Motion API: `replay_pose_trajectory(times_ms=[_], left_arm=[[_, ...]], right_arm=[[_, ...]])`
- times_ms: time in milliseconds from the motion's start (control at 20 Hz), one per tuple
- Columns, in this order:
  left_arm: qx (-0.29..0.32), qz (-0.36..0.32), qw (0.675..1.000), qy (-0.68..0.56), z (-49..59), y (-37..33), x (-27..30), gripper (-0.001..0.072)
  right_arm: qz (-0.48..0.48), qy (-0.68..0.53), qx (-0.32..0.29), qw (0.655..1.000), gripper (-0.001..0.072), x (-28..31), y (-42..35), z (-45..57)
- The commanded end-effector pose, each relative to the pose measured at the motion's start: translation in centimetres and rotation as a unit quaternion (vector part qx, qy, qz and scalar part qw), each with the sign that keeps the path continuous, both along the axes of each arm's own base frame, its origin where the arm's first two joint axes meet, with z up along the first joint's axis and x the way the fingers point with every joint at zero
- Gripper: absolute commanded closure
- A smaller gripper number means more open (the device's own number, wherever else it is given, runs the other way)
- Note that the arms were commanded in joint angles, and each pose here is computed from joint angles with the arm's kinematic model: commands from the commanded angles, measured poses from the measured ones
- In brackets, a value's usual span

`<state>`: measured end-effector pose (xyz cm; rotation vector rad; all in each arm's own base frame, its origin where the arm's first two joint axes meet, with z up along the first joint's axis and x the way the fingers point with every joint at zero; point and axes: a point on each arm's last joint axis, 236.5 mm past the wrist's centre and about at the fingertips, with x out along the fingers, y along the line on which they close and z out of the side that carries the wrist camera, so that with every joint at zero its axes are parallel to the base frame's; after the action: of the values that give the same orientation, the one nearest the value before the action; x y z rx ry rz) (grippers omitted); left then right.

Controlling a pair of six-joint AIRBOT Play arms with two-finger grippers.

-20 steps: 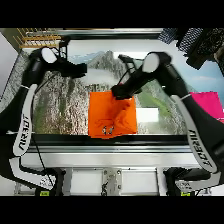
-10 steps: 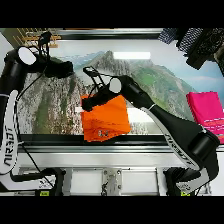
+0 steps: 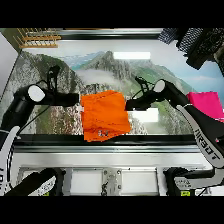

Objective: Fold the clothes and pants, and hang the long-sleeved shirts on hangers.

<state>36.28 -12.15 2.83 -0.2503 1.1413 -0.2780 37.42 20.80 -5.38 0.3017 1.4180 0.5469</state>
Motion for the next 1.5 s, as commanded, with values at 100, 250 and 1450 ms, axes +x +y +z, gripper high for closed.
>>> replay_pose_trajectory(times_ms=[100,250,1450], left_arm=[[0.002,-0.037,0.999,0.004,-2.1,-2.6,-3.5,0.0701],[-0.001,-0.044,0.999,0.008,-2.3,-3.6,-3.9,0.07],[-0.014,-0.029,0.999,0.014,-2.1,-4.5,-4.1,0.0701]], right_arm=[[-0.057,0.074,0.107,0.99,0.0056,-0.6,1.2,-3.7],[-0.054,0.085,0.148,0.984,0.0165,-0.9,5.0,-4.5],[-0.476,-0.154,-0.067,0.863,0.0696,0.1,-42.9,8.9]])
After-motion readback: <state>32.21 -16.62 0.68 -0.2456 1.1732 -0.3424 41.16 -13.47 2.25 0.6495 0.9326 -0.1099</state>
